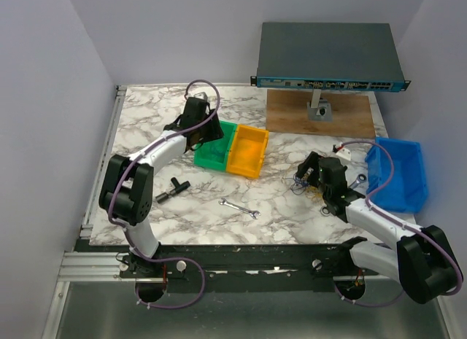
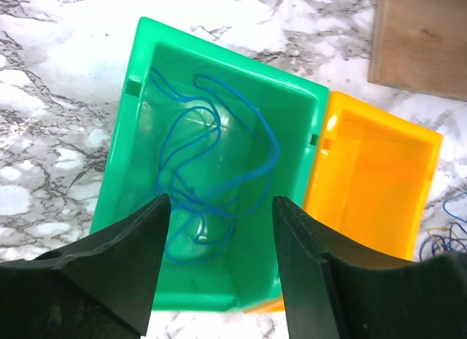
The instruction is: Untangle the cables
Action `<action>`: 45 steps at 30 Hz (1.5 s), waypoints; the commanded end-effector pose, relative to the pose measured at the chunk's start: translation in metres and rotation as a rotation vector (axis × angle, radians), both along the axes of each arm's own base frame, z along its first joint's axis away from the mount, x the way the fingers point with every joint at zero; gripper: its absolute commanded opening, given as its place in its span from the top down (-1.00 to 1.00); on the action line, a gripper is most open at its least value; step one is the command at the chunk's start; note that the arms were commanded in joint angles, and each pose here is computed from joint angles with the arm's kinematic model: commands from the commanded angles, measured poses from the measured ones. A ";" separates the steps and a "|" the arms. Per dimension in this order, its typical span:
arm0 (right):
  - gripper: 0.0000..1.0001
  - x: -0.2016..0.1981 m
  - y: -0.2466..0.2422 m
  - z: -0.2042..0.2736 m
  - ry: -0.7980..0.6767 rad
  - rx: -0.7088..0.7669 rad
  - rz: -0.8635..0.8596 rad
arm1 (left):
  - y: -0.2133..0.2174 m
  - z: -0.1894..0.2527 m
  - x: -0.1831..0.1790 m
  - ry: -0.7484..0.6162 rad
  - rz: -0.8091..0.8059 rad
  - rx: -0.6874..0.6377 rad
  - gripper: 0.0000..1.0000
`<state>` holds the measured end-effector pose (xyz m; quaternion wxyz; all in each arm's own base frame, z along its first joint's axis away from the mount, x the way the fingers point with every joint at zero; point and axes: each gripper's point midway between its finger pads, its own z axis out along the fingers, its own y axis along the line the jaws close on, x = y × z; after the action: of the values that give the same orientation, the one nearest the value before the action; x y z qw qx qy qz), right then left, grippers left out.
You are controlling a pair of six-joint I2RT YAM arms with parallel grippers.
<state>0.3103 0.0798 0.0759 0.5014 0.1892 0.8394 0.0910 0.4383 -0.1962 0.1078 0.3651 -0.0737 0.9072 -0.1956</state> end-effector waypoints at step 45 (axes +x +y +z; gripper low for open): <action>-0.23 -0.005 0.051 0.017 -0.086 0.123 0.287 | -0.089 0.066 -0.076 -0.106 -0.386 -0.096 -0.32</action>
<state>0.3058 0.1396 0.0844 0.4833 0.0829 0.8407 0.2298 0.3851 -0.2584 0.1193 0.2942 0.0321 0.9171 -0.2671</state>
